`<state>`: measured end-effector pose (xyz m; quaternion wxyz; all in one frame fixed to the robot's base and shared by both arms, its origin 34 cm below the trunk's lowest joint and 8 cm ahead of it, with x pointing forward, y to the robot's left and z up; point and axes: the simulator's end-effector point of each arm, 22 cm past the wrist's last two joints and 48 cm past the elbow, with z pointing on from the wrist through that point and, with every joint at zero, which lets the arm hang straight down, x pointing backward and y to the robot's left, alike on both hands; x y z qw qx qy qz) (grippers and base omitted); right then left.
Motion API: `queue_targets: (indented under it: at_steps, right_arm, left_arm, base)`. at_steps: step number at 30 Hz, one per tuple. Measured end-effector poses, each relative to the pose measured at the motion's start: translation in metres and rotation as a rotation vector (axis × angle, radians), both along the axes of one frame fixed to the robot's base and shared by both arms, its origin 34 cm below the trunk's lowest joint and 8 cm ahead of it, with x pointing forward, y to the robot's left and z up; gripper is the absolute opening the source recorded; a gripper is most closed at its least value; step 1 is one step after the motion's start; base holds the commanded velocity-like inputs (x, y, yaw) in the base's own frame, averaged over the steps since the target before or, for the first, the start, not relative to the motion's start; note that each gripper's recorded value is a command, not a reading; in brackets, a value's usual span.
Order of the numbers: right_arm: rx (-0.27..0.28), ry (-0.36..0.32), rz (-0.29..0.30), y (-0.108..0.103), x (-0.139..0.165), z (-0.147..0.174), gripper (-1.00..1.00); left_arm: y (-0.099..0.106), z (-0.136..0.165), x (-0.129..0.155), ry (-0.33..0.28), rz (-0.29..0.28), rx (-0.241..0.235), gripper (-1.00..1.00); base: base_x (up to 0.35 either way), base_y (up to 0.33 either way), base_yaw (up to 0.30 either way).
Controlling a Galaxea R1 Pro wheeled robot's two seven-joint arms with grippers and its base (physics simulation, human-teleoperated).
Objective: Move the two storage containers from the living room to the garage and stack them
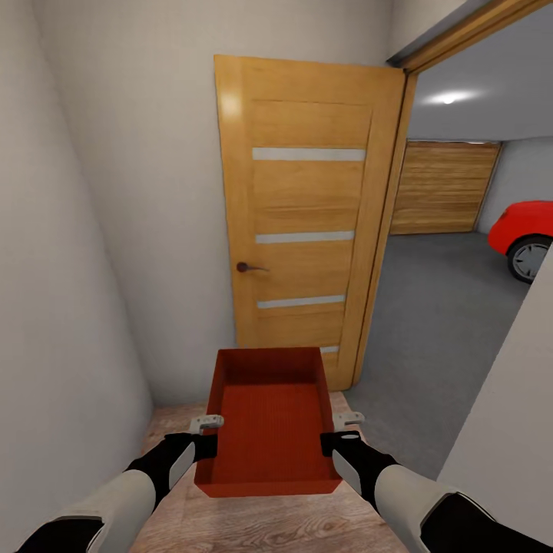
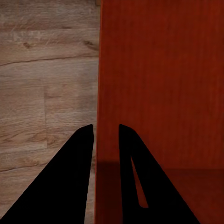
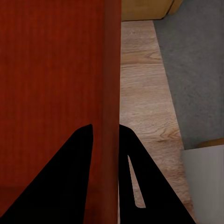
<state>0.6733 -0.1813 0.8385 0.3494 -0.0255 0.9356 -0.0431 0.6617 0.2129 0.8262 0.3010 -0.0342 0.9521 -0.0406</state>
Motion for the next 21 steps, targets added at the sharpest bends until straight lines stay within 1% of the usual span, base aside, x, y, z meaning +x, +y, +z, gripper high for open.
queue_targets:
  at_steps: [9,16,21]
  right_arm:
    - [0.0,0.0,0.0,-0.0002,0.0,0.0001,-1.0]
    - [0.0,-0.001,0.001,-0.0005,-0.0002,0.0004,-1.0]
    - [0.0,-0.001,0.0,-0.0007,-0.0002,0.0003,-1.0]
  left_arm:
    - [-0.0002,0.0002,0.0,0.0,0.0,0.0,-1.0]
    - [-0.0006,0.0003,-0.0004,-0.001,0.0,0.0,-1.0]
    - [-0.0007,0.0002,-0.0004,-0.001,0.0,0.0,-1.0]
  base:
    - [0.013,0.004,0.0]
    - [0.242,0.119,-0.01]
    - [0.294,0.161,-0.176]
